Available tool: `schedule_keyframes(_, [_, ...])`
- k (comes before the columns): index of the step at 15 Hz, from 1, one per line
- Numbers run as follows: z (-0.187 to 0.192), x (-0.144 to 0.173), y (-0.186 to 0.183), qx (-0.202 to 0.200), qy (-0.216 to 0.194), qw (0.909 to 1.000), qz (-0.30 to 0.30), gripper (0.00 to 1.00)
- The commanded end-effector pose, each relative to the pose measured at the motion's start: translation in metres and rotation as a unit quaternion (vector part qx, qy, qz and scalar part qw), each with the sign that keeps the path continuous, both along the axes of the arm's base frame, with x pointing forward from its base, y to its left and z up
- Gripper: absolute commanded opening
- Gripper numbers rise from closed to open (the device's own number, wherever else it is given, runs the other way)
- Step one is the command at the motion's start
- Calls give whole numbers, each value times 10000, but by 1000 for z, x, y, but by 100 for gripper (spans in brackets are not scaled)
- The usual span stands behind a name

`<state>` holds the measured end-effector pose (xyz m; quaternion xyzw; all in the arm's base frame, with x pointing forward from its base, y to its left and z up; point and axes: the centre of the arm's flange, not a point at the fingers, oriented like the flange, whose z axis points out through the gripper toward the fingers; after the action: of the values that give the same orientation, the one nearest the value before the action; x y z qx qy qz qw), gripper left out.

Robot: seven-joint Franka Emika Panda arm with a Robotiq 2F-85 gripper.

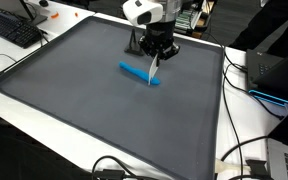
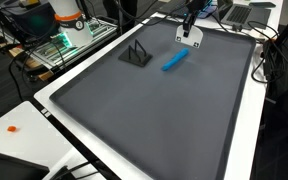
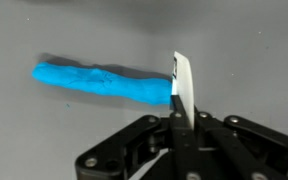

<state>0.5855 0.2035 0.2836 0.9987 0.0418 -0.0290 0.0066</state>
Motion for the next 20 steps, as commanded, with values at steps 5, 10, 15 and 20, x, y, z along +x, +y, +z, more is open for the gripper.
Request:
schedule_keyframes(5, [-28,15,5,-243,-114,9993,244,1])
schedule_keyframes(10, [-36,19,5,-354,-159,9985,376,1])
schedule_keyframes(15, [-46,13,4,-391,-157,9979,495,1])
schedule_keyframes(20, [-56,8,0,-341,-181,9978,535,1])
